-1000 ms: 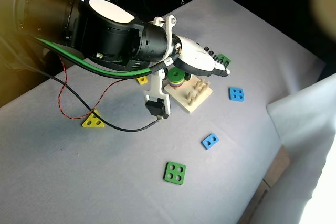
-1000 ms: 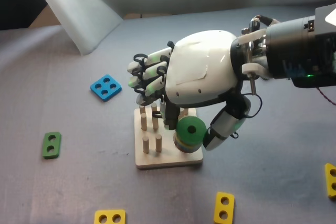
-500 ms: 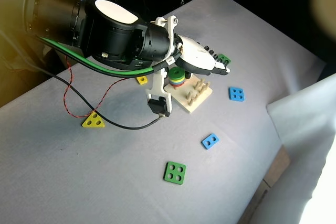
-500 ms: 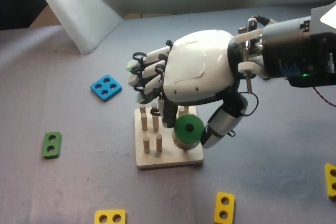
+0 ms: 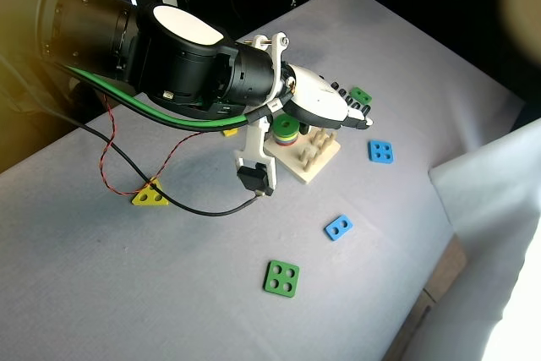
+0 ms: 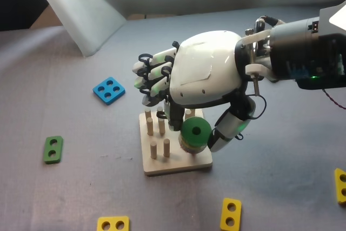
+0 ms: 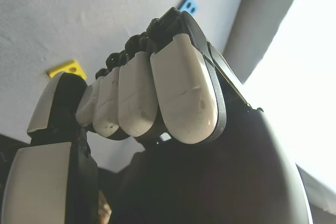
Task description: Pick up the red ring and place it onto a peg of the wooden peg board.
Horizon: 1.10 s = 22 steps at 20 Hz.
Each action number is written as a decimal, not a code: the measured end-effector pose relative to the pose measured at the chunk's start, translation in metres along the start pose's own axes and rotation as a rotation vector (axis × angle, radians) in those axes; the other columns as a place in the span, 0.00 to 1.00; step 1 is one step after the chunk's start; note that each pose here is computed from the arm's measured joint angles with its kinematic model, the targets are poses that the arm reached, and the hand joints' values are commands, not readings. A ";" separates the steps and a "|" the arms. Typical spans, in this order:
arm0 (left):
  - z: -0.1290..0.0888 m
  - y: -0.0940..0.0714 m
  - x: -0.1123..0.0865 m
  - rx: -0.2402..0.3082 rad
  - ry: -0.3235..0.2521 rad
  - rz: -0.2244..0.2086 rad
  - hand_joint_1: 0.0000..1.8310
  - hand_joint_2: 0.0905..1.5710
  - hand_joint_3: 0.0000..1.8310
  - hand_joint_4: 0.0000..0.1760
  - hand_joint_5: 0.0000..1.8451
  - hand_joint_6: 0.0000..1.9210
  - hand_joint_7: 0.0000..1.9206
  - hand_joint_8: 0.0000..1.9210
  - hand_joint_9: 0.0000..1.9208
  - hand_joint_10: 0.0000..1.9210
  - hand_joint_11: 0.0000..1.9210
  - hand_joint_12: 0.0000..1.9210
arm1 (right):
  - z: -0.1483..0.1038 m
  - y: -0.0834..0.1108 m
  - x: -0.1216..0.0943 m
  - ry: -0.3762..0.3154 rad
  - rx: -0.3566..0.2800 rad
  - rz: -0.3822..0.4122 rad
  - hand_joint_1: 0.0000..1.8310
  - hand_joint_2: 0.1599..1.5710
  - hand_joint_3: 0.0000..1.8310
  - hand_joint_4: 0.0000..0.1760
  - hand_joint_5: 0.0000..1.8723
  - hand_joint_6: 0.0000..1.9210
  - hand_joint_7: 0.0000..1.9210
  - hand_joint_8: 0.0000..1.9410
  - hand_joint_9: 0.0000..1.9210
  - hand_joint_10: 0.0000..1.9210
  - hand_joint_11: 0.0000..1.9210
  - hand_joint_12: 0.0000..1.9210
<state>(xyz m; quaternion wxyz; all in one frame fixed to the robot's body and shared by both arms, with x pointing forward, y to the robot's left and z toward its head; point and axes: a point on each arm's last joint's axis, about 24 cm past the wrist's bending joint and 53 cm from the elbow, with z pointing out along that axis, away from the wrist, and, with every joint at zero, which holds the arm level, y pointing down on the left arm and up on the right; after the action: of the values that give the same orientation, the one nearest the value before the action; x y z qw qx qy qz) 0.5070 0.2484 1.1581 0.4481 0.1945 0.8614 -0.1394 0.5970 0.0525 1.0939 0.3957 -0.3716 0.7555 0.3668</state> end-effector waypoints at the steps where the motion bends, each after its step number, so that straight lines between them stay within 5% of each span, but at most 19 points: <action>1: 0.000 0.000 0.000 0.000 0.000 0.000 0.52 0.88 0.00 1.00 0.76 1.00 0.83 1.00 0.88 1.00 0.94 1.00 | 0.001 0.000 0.001 0.002 0.000 -0.001 0.58 0.62 0.00 1.00 0.61 0.37 0.20 0.00 0.06 0.00 0.00 0.00; 3: 0.000 0.000 0.000 0.000 0.000 0.000 0.52 0.88 0.00 1.00 0.76 1.00 0.83 1.00 0.87 1.00 0.93 1.00 | 0.004 0.002 0.003 0.006 -0.005 -0.004 0.58 0.61 0.00 1.00 0.63 0.34 0.20 0.00 0.06 0.00 0.00 0.00; 4: 0.000 0.000 0.000 0.001 0.000 0.000 0.51 0.88 0.00 1.00 0.76 1.00 0.83 1.00 0.88 1.00 0.93 1.00 | 0.005 0.002 0.002 0.006 -0.006 -0.003 0.52 0.57 0.00 0.87 0.54 0.16 0.16 0.00 0.05 0.00 0.00 0.00; 6: 0.000 0.000 0.000 0.000 0.000 0.000 0.49 0.90 0.00 1.00 0.77 1.00 0.84 1.00 0.88 1.00 0.94 1.00 | 0.009 0.000 0.004 0.009 -0.003 0.002 0.36 0.55 0.00 0.98 0.46 0.02 0.12 0.00 0.02 0.00 0.00 0.00; 8: 0.000 0.000 0.000 0.000 0.000 0.000 0.51 0.89 0.00 1.00 0.76 1.00 0.83 1.00 0.88 1.00 0.94 1.00 | 0.011 -0.003 0.009 0.018 0.003 -0.002 0.14 0.47 0.00 1.00 0.26 0.00 0.06 0.00 0.00 0.00 0.00 0.00; 9: 0.000 0.000 0.000 0.000 0.000 0.000 0.51 0.89 0.00 1.00 0.76 1.00 0.83 1.00 0.88 1.00 0.94 1.00 | 0.011 -0.003 0.011 0.021 0.003 -0.002 0.12 0.46 0.00 1.00 0.23 0.00 0.05 0.00 0.00 0.00 0.00 0.00; 10: 0.000 0.000 0.000 0.000 0.000 0.000 0.49 0.90 0.00 1.00 0.77 1.00 0.83 1.00 0.88 1.00 0.93 1.00 | 0.012 -0.003 0.011 0.020 0.002 0.001 0.06 0.36 0.00 0.98 0.01 0.00 0.00 0.00 0.00 0.00 0.00 0.00; 13: 0.000 0.000 0.000 0.000 0.000 0.000 0.49 0.90 0.00 1.00 0.77 1.00 0.83 1.00 0.88 1.00 0.93 1.00 | 0.014 -0.002 0.010 0.019 0.001 0.000 0.06 0.36 0.00 0.98 0.00 0.00 0.00 0.00 0.00 0.00 0.00 0.00; 15: 0.000 0.000 0.000 0.000 0.000 0.000 0.50 0.90 0.00 1.00 0.76 1.00 0.83 1.00 0.88 1.00 0.93 1.00 | 0.015 -0.002 0.010 0.019 0.000 0.000 0.01 0.33 0.00 0.89 0.00 0.00 0.00 0.00 0.00 0.00 0.00 0.00; 17: 0.000 0.000 0.000 0.000 0.000 0.000 0.49 0.90 0.00 1.00 0.77 1.00 0.83 1.00 0.87 1.00 0.93 1.00 | 0.014 -0.003 0.010 0.019 0.003 -0.001 0.00 0.36 0.00 0.33 0.00 0.00 0.00 0.00 0.00 0.00 0.00 0.00; 19: 0.000 0.000 0.000 0.001 0.000 0.000 0.50 0.90 0.00 1.00 0.76 1.00 0.83 1.00 0.88 1.00 0.93 1.00 | 0.011 -0.006 0.008 0.016 0.009 0.000 0.00 0.38 0.00 0.19 0.00 0.00 0.00 0.00 0.00 0.00 0.00 0.00; 22: 0.000 0.000 0.000 -0.001 0.000 0.000 0.50 0.89 0.00 1.00 0.76 1.00 0.83 1.00 0.88 1.00 0.93 1.00 | -0.006 -0.019 -0.003 -0.004 0.030 0.016 0.00 0.38 0.00 0.15 0.00 0.00 0.00 0.00 0.00 0.00 0.00 0.00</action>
<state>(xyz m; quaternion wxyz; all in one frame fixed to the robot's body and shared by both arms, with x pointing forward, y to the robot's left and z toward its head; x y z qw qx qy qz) 0.5069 0.2484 1.1580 0.4480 0.1945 0.8615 -0.1390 0.6124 0.0399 1.0941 0.3998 -0.3589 0.7630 0.3594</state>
